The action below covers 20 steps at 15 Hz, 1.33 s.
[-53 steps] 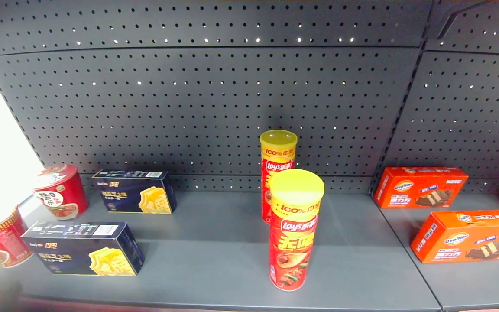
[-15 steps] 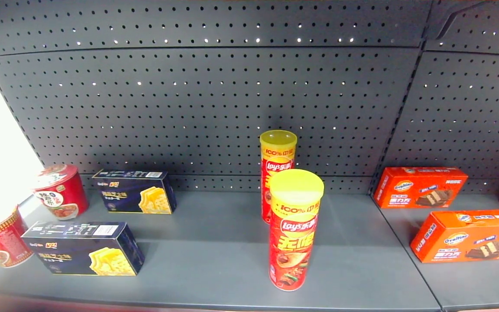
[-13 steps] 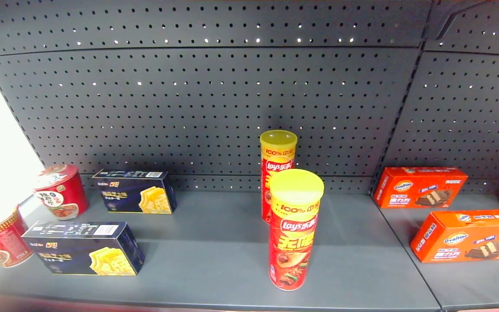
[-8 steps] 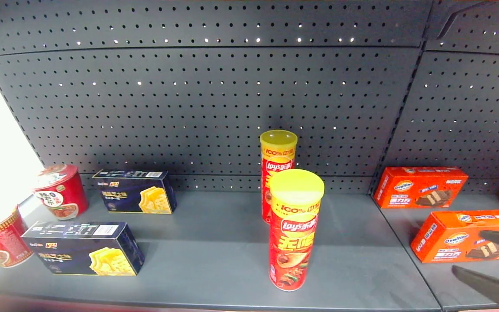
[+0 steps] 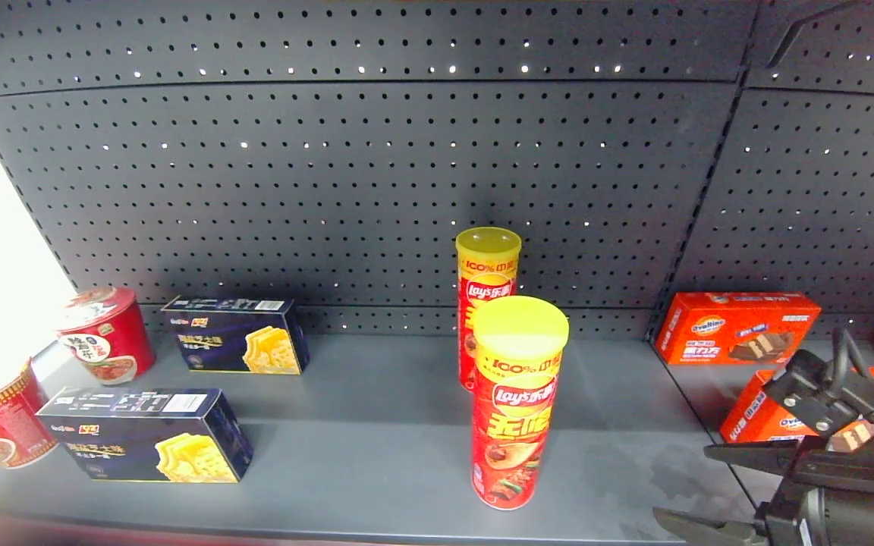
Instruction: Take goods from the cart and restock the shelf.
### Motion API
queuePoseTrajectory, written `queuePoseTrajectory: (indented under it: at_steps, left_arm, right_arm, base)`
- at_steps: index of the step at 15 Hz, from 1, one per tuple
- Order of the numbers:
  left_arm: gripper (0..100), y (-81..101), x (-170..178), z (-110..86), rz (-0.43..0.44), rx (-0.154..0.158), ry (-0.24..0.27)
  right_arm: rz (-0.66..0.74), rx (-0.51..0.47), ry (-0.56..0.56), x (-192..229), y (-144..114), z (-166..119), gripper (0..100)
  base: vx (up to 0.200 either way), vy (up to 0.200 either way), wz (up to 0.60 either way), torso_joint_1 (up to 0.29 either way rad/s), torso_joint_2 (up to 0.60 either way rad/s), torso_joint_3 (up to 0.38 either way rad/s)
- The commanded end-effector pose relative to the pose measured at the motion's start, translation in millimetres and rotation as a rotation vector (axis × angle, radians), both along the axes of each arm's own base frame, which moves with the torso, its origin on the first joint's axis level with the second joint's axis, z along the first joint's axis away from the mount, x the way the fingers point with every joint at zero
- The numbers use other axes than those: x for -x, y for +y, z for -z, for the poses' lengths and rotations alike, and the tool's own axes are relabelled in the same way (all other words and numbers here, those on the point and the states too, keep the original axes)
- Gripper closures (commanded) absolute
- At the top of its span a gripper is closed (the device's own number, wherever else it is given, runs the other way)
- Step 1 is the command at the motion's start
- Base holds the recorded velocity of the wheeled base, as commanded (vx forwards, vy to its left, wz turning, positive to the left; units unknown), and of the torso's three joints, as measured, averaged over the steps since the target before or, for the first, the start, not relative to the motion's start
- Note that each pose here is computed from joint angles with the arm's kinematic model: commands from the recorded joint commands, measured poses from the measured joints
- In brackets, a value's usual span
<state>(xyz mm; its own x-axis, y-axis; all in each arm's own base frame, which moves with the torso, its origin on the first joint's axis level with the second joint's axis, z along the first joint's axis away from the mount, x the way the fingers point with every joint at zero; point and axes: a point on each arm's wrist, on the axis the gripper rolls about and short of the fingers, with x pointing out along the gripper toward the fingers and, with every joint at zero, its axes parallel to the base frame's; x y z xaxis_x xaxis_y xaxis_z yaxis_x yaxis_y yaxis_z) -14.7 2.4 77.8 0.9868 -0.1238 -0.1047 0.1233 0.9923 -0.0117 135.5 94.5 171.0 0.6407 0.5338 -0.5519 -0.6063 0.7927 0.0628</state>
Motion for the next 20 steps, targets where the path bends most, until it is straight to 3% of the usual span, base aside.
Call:
queuePoseTrajectory:
  at_steps: [1,20]
  left_arm:
    - [0,0.0,0,-0.4,0.001,0.0,0.001]
    - [0,-0.1,-1,-0.5,0.0,0.004,0.008]
  right_arm:
    - [-0.014,0.031,0.047,-18,15,8,0]
    - [-0.059,0.034,0.044,-79,75,17,0]
  base:
    - [0.0,0.0,0.0,0.0,0.0,0.0]
    - [0.0,0.0,0.0,0.0,0.0,0.0]
